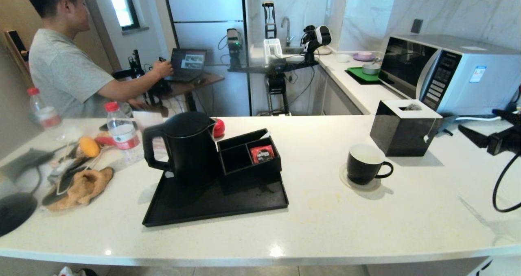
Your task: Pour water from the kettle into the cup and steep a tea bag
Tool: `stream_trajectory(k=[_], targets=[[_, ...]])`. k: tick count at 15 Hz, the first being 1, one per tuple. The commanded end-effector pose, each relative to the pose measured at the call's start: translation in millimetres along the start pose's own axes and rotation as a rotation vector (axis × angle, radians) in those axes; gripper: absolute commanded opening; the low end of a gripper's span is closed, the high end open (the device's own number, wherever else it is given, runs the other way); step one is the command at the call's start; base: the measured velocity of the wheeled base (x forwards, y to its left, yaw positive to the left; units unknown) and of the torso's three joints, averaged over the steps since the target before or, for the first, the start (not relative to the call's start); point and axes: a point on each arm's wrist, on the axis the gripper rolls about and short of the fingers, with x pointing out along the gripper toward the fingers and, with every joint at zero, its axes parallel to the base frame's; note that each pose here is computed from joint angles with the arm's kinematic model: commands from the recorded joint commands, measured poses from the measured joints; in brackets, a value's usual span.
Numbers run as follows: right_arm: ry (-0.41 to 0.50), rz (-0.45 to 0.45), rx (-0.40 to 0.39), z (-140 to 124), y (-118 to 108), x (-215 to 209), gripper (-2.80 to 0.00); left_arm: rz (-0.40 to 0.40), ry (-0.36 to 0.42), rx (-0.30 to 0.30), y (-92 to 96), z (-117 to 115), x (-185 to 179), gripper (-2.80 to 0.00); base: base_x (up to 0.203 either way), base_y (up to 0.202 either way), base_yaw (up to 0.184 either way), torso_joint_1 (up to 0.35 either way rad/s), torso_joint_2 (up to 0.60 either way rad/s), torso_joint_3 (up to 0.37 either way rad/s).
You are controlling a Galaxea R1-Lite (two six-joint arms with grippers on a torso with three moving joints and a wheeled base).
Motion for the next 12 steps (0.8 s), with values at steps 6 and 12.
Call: stream_trajectory(k=[6,12], targets=[[-0.121,-0.025,-0.021,81.8,3.3,-32.9,-2.80,0.000,0.000,-0.001,0.0,0.0,-0.1,-2.80,0.000,0.000,0.000,0.000,0.00,0.000],[-0.205,0.010,-0.066,107.5,9.5,-21.9,-2.80,0.000,0.000,0.000,0.0,0.0,-0.1,-2.80,0.000,0.000,0.000,0.000,0.00,0.000]])
